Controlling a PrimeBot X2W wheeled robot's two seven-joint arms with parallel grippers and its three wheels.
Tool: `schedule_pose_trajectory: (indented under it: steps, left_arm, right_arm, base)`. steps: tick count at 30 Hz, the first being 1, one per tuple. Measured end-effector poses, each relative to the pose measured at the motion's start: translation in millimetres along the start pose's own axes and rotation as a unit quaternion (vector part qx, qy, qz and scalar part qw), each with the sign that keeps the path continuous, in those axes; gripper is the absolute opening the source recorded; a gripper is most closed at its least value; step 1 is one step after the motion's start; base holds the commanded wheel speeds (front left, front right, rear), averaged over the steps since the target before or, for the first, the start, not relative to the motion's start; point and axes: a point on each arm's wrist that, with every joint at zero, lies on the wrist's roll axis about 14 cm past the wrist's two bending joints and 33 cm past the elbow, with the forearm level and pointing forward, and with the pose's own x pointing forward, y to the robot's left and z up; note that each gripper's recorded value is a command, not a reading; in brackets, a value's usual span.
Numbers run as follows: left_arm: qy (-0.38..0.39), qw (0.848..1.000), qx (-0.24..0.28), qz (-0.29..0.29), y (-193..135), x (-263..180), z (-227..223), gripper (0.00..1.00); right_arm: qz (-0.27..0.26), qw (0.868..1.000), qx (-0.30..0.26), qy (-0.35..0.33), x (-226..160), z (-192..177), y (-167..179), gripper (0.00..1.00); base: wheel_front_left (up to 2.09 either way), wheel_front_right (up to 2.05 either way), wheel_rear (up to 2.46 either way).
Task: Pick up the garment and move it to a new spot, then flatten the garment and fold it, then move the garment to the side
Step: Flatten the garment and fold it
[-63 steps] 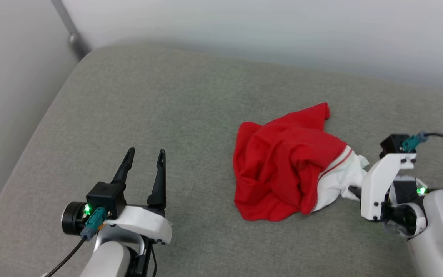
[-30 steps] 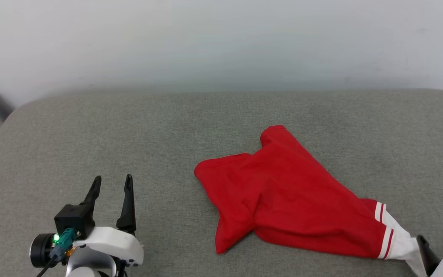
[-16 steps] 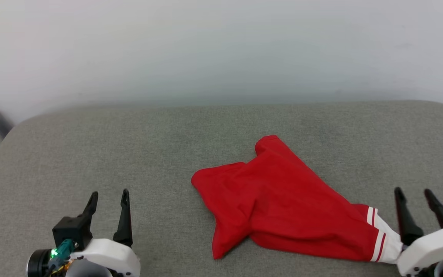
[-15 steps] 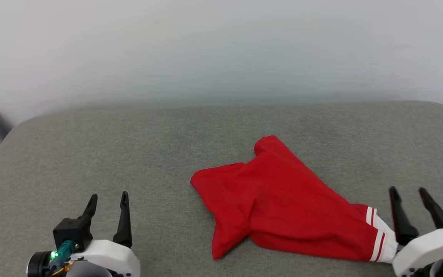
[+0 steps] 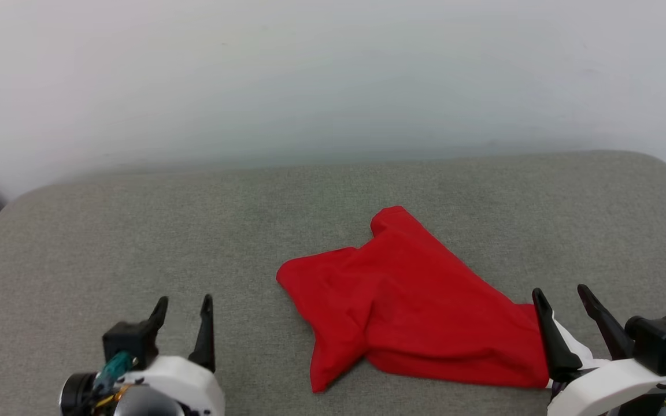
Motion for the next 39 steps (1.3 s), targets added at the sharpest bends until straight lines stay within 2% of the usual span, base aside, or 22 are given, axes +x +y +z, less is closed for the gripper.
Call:
schedule_pose_trajectory:
  steps: [9,16,19,25,29,32,33,34,35,36,39]
  left_arm:
    - [0.047,0.992,0.008,-0.115,-49.5,60.2,13.3,1.00]
    - [0.167,0.968,0.043,-0.184,-67.1,110.5,-9.0,1.00]
    - [0.244,0.947,0.056,-0.200,-67.6,120.5,-35.6,1.00]
    - [0.394,0.888,0.069,-0.226,-73.3,115.7,-97.6,1.00]
    - [0.460,0.851,0.080,-0.242,-79.4,106.8,-127.3,1.00]
    - [0.485,0.832,0.086,-0.253,-84.3,104.9,-136.8,1.00]
    - [0.491,0.828,0.086,-0.255,-85.6,104.1,-139.5,0.75]
    - [0.495,0.825,0.087,-0.258,-86.9,103.6,-141.1,0.37]
    - [0.497,0.824,0.086,-0.259,-87.5,103.2,-142.5,0.07]
    - [0.498,0.823,0.086,-0.260,-88.2,103.0,-143.4,0.00]
    - [0.487,0.827,0.090,-0.266,-93.5,102.0,-143.3,0.00]
  right_arm:
    - [0.004,1.000,0.001,0.005,11.4,-2.3,2.9,1.00]
    - [-0.008,1.000,0.003,0.009,28.9,-6.5,-6.6,1.00]
    - [-0.018,1.000,0.005,0.021,32.3,-15.8,-13.2,1.00]
    - [-0.038,0.999,0.009,0.034,37.9,-29.7,-26.5,1.00]
    - [-0.053,0.998,0.012,0.045,38.5,-40.4,-36.5,1.00]
    - [-0.062,0.997,0.015,0.051,37.6,-46.0,-41.7,1.00]
    - [-0.064,0.996,0.018,0.055,36.8,-48.8,-42.5,1.00]
    - [-0.065,0.996,0.021,0.059,35.8,-51.5,-42.9,1.00]
    - [-0.067,0.996,0.023,0.060,35.1,-52.2,-43.5,1.00]
    - [-0.068,0.996,0.023,0.060,34.8,-52.1,-44.5,1.00]
    - [-0.072,0.996,0.022,0.056,33.8,-49.5,-47.1,1.00]
  base:
    - [0.00,0.00,0.00]
    - [0.00,0.00,0.00]
    - [0.00,0.00,0.00]
    - [0.00,0.00,0.00]
    - [0.00,0.00,0.00]
    - [0.00,0.00,0.00]
    - [0.00,0.00,0.00]
    - [0.00,0.00,0.00]
    - [0.00,0.00,0.00]
    - [0.00,0.00,0.00]
    - [0.00,0.00,0.00]
